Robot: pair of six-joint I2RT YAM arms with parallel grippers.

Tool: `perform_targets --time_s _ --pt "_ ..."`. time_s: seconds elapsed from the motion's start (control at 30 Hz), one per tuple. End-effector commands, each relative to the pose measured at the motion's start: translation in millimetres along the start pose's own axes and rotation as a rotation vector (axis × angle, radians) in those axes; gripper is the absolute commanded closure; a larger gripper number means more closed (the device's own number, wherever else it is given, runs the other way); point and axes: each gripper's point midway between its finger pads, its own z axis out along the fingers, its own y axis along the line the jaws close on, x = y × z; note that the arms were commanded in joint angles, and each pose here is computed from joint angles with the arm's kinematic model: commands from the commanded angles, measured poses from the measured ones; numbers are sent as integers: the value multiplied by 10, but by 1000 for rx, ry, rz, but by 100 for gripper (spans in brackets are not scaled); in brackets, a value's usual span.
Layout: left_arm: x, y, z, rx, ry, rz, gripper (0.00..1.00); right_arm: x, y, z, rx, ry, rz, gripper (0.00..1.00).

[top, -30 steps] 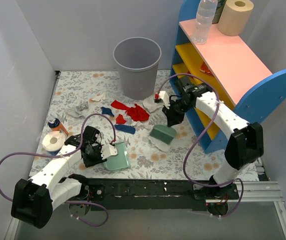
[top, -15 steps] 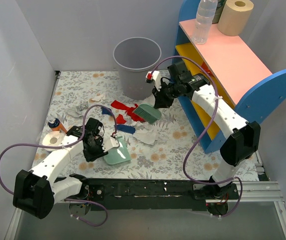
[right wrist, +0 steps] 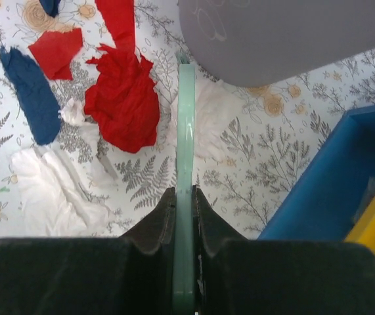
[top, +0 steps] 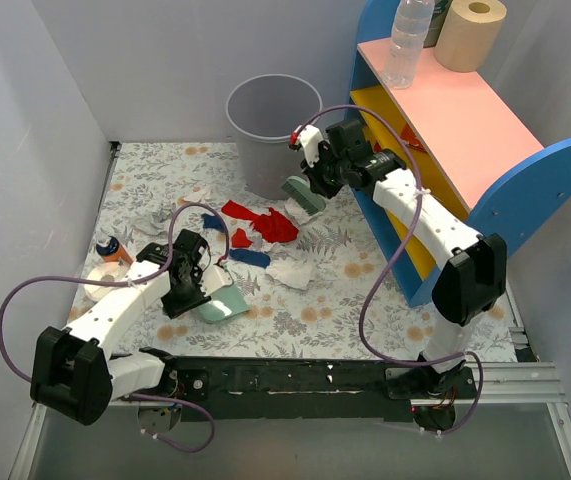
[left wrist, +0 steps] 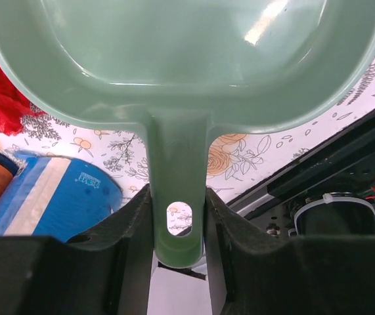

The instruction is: Sweep away the paper scraps from the table

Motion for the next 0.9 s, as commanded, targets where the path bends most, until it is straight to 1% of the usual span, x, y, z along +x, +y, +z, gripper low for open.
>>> perform_targets --time_s 0.0,0.03,0.17,0.27,0.37,0.43,0.47,0.53,0.57,0.6,0.67,0.7,0.8,0.83,0.87 --pt "34 94 8 -51 46 -56 100 -374 -5 135 36 -90 3 99" --pt "27 94 28 -43 55 -61 100 -406 52 170 30 -95 -7 99" --pt "-75 140 39 -49 21 -72 100 -303 149 441 31 -43 -42 99" --pt "-101 172 71 -54 25 -72 100 -250 231 583 16 -18 -54 99" --pt "-125 183 125 -44 36 -70 100 -218 419 662 -35 -4 -55 99" --pt "-179 211 141 -41 24 -73 100 -227 639 666 -120 -12 -43 99" --pt "-199 218 161 -38 24 -74 100 -243 717 645 -154 -20 -32 99" --pt "-264 274 186 -52 8 -67 100 -304 967 571 -277 -45 -4 99" --pt "-280 280 222 -44 15 -65 100 -373 1036 477 -317 -68 14 99" --pt "-318 304 226 -47 7 -68 100 -427 1183 390 -403 -96 16 99" --pt "-405 343 224 -44 -13 -74 100 -485 1318 234 -483 -122 14 99" --pt "-429 345 237 -35 -14 -74 100 -488 1355 196 -503 -127 19 99" --pt "-481 350 213 -24 -31 -74 100 -473 1228 126 -437 -130 12 99" --pt "-479 342 204 -25 -32 -103 100 -505 1187 50 -424 -141 7 99" --pt "-457 329 185 -22 -26 -103 100 -560 1123 -1 -407 -157 5 99"
